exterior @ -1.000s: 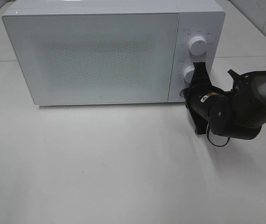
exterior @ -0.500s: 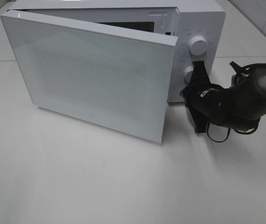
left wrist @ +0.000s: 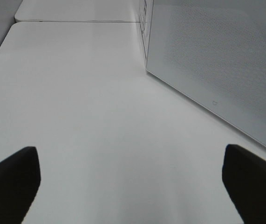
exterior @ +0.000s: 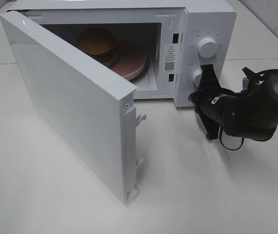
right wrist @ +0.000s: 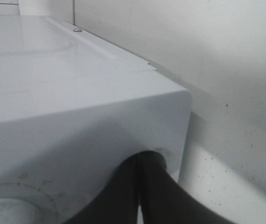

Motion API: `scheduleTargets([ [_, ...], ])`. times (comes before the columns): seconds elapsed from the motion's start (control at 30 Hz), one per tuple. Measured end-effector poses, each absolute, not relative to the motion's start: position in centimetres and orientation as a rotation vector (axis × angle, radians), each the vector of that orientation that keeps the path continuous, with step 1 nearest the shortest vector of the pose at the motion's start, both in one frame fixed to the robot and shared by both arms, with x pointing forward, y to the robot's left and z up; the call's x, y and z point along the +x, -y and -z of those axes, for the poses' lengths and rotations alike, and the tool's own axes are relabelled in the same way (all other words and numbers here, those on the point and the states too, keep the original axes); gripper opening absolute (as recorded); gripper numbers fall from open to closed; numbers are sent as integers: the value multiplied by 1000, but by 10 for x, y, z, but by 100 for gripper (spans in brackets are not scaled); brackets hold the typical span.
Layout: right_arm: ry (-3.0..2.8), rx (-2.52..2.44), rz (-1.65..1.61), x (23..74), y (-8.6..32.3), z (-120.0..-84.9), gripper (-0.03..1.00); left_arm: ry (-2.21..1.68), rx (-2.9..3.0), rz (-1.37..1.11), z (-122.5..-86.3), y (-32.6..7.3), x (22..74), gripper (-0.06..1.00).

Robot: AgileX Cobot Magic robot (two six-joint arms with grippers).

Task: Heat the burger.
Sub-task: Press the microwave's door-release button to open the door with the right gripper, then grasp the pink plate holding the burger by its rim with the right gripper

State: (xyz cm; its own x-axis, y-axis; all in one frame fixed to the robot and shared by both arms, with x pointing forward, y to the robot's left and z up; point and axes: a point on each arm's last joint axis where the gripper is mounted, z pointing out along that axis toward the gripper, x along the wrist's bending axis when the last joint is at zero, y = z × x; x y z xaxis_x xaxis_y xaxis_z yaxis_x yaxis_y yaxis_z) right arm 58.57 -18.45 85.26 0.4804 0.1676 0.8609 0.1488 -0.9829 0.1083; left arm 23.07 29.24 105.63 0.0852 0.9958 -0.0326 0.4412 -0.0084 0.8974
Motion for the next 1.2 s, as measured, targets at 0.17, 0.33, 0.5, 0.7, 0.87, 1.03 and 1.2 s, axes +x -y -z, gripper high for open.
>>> scheduleTargets([
  [0.17, -269, 2705, -1588, 581, 185, -853, 0, -1468, 1567, -880, -1056, -292, 231, 98],
  [0.33, -262, 2720, -1601, 573, 187, -855, 0, -1468, 1567, -880, -1056, -292, 231, 98],
  [0.5, -266, 2726, -1613, 567, 192, -865, 0, -1468, 1567, -880, -1056, -292, 231, 98],
  [0.7, -376, 2775, -1533, 555, 192, -867, 0, -1468, 1567, -880, -1056, -292, 231, 98],
  [0.87, -496, 2802, -1461, 541, 193, -874, 0, -1468, 1567, -880, -1056, -292, 231, 98],
  [1.03, -794, 2729, -1371, 528, 193, -899, 0, -1468, 1567, -880, -1056, -292, 231, 98],
  [1.2, -1002, 2645, -1294, 520, 194, -914, 0, -1468, 1567, -880, -1056, -292, 231, 98],
])
